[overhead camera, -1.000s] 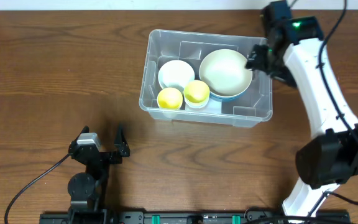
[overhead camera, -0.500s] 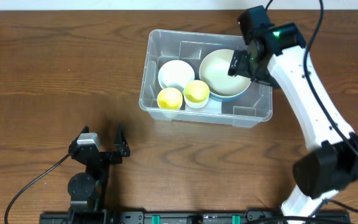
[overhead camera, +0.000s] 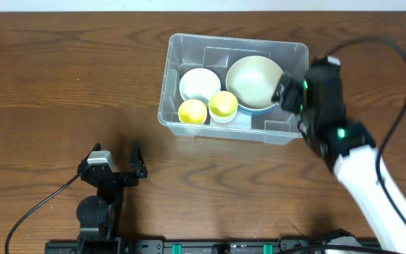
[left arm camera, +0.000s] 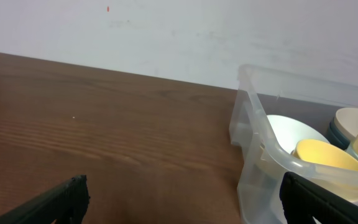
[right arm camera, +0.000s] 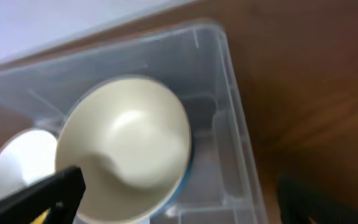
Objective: Pack container
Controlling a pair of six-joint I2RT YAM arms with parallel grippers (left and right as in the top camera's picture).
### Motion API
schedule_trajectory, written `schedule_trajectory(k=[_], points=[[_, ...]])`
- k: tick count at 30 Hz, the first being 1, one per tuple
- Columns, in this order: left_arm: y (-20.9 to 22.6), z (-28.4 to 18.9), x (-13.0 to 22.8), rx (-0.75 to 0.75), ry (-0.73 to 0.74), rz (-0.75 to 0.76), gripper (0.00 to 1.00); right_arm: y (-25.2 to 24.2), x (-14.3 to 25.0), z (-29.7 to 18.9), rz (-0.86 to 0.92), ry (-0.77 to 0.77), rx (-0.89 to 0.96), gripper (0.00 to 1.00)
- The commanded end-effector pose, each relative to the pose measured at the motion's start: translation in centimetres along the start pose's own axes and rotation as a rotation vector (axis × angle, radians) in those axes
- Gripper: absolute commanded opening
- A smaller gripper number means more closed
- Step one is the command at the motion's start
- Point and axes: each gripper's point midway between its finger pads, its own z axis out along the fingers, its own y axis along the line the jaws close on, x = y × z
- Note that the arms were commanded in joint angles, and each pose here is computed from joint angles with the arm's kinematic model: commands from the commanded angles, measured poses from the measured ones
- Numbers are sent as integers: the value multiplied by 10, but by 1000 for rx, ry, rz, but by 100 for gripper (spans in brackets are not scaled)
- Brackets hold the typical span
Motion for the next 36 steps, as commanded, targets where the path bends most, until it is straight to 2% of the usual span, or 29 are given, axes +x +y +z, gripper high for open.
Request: schedule_trajectory(k=[1, 9, 14, 19, 24, 36], points=[[7, 1, 15, -31, 45, 17, 98, -14, 11, -14, -84, -80, -21, 99], [7, 1, 15, -30, 45, 17, 98, -42, 51, -38, -159, -310, -106, 99], [7, 1, 15, -31, 45, 18, 98, -58, 78, -44, -153, -386, -132, 99], [7, 1, 15, -31, 45, 18, 98, -67, 87, -47, -147, -416, -145, 99], [7, 1, 15, -31, 45, 17, 98, -68, 94, -49, -219, -403, -184, 99], [7, 1, 15, -31, 45, 17, 98, -83, 106, -54, -233, -366, -148, 99]])
